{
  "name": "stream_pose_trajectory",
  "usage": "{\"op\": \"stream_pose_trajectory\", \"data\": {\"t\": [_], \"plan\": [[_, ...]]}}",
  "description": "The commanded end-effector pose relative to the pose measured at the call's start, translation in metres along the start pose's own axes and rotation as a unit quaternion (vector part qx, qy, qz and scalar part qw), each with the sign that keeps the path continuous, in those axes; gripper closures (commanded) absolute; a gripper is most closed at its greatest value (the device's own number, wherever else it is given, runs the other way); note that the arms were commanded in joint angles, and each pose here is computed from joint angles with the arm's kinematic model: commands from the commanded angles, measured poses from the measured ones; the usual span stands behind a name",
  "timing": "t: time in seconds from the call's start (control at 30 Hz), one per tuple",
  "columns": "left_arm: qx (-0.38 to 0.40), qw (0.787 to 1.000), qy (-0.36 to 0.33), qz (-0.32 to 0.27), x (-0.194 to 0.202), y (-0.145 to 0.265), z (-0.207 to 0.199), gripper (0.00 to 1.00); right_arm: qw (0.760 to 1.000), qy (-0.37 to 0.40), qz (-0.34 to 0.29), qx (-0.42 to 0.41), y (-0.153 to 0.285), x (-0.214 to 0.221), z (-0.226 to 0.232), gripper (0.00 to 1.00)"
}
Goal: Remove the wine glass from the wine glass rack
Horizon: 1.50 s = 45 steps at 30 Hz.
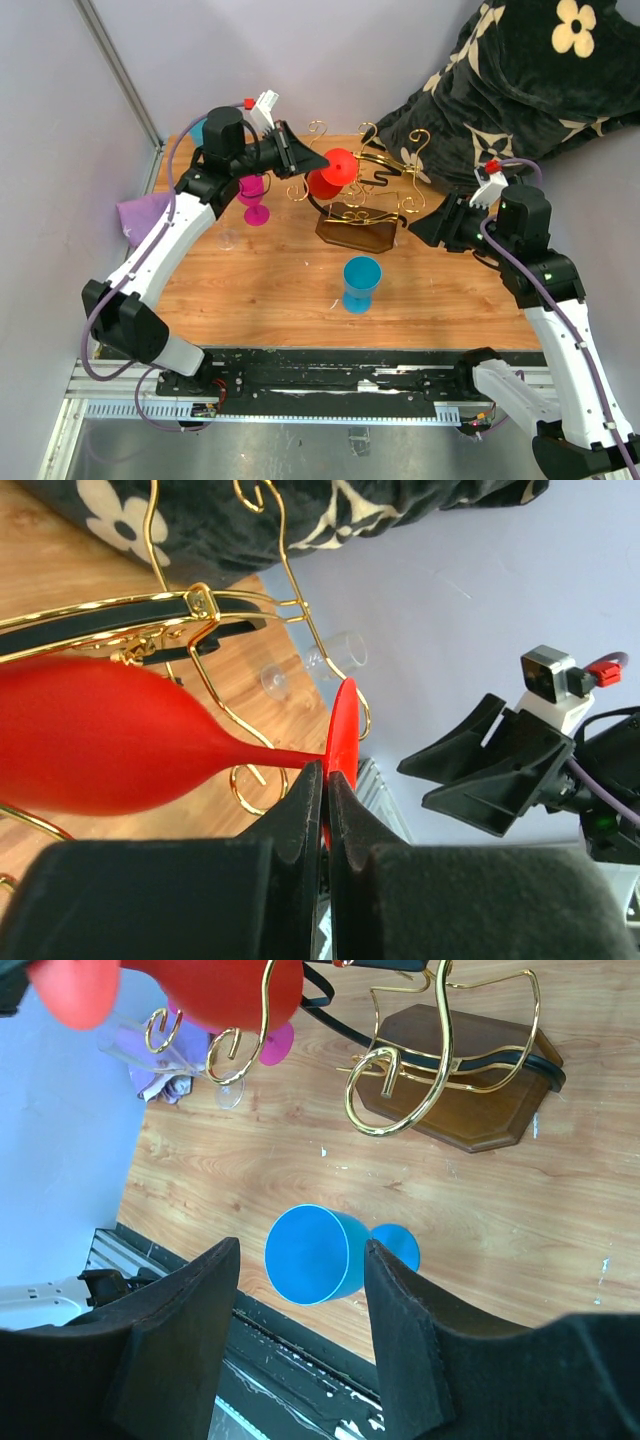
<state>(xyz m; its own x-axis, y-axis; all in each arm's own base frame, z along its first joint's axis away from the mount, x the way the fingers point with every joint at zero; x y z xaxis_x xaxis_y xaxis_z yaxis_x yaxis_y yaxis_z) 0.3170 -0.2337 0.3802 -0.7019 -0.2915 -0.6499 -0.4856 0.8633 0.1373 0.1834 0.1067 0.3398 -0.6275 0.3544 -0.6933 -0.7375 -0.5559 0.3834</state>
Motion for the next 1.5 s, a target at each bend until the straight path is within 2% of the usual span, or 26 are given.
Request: {"op": "stream_pose_trajectory", "data": {"t": [0.0, 0.13, 0.3, 0.4, 0.53, 0.63, 0.77, 0.97, 1.2, 1.47], "plan": [[0.006, 0.999, -0.041, -0.029, -0.015, 0.025, -0.025, 1.00, 1.000, 0.005, -0.012, -0.002, -0.001, -0.003, -0.002, 0.46], [0.006, 0.998, -0.054, -0.040, -0.015, 0.036, -0.035, 1.00, 1.000, 0.005, -0.012, -0.003, -0.001, -0.002, -0.002, 0.46], [0.017, 0.992, -0.107, -0.069, -0.024, 0.054, -0.058, 1.00, 1.000, 0.006, -0.008, -0.005, -0.003, -0.001, -0.004, 0.46], [0.054, 0.984, -0.153, -0.073, -0.025, 0.066, -0.077, 0.99, 1.000, 0.009, -0.007, -0.007, -0.004, -0.002, -0.003, 0.46], [0.039, 0.968, -0.238, -0.075, -0.027, 0.088, -0.093, 0.99, 1.000, 0.020, -0.008, -0.010, -0.003, -0.004, -0.002, 0.46], [-0.002, 0.945, -0.316, -0.086, -0.025, 0.115, -0.101, 1.00, 1.000, 0.027, -0.012, -0.006, -0.002, -0.005, -0.002, 0.45], [-0.083, 0.902, -0.405, -0.120, -0.016, 0.149, -0.096, 0.99, 0.999, 0.035, -0.012, -0.005, -0.002, -0.008, -0.001, 0.45], [-0.175, 0.873, -0.453, -0.037, 0.026, 0.152, -0.054, 0.99, 0.999, 0.044, 0.003, -0.001, -0.008, -0.008, -0.005, 0.45], [-0.286, 0.805, -0.518, 0.039, 0.084, 0.128, -0.017, 0.99, 0.998, 0.054, 0.013, 0.001, -0.014, -0.010, -0.008, 0.44], [-0.375, 0.745, -0.548, 0.065, 0.124, 0.137, 0.013, 1.00, 0.997, 0.069, 0.018, 0.004, -0.016, -0.008, -0.012, 0.42]]}}
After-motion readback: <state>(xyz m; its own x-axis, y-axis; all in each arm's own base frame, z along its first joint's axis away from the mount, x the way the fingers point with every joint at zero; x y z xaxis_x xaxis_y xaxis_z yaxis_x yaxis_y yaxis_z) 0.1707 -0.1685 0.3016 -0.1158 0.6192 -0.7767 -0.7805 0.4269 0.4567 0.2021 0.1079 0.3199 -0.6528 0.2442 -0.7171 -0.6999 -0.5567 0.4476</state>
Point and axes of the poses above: each gripper's point midway between its finger pads, its own y axis back along the fingers, its own z axis along the line the jaws close on, x = y × z, the point moved 6 cm from there along y, back along the fingers, and after that the axes turned 4 degrees about -y, right-handed, at the moved point
